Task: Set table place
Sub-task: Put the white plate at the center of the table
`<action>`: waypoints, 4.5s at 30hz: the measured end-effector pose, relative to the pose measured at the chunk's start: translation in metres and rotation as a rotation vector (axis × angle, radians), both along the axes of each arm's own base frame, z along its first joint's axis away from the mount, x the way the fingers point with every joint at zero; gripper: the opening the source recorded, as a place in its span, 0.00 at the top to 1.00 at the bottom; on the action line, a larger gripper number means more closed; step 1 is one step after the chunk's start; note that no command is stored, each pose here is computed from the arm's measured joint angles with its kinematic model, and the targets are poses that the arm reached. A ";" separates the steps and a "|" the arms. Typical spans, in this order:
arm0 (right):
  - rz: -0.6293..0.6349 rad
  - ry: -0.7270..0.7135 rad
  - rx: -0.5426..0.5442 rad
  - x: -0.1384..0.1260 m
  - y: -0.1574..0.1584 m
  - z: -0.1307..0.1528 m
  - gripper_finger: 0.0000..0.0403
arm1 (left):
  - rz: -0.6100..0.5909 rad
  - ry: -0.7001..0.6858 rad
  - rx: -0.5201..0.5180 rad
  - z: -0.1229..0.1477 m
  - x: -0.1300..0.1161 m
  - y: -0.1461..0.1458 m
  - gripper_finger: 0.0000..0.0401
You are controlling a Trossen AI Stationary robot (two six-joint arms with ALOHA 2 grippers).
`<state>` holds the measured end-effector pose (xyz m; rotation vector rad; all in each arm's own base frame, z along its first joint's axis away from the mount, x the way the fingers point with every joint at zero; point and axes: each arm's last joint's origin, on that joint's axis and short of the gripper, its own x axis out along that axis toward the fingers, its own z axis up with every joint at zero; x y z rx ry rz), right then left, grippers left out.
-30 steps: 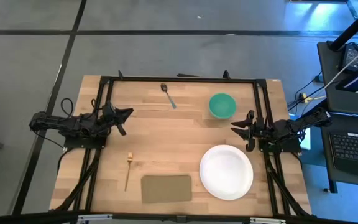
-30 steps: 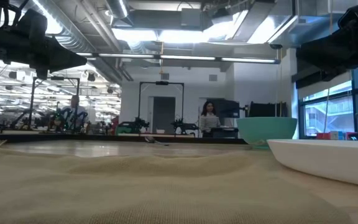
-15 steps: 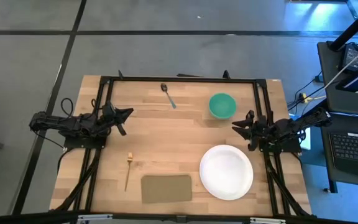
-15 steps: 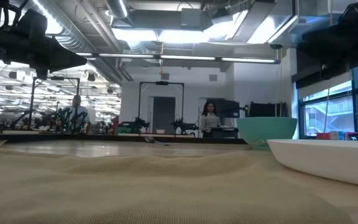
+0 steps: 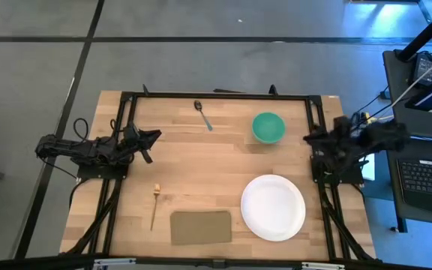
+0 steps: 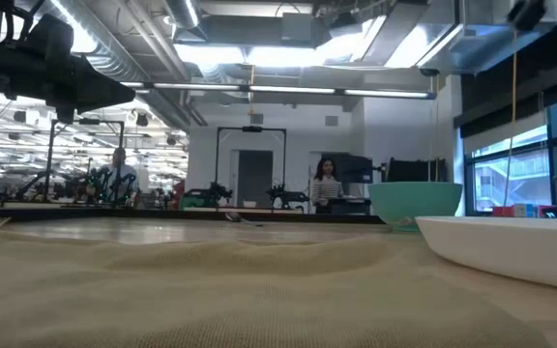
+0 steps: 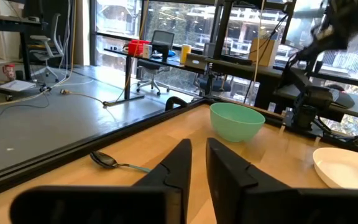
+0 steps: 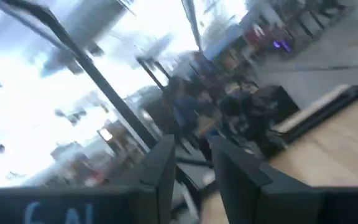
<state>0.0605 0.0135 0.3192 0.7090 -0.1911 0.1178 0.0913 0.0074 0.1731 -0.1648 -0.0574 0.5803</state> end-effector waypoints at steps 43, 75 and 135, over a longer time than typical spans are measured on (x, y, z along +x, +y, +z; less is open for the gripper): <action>0.044 1.720 0.172 0.092 0.034 -0.156 0.78 | -0.406 -0.439 -0.459 0.022 0.001 -0.009 0.92; 0.003 1.634 0.214 0.092 0.033 -0.176 0.95 | -0.373 -0.459 -0.459 0.023 0.001 -0.008 0.96; -0.055 1.558 -0.011 0.318 -0.074 -0.156 0.95 | -0.385 -0.676 -0.450 0.042 -0.007 -0.006 0.98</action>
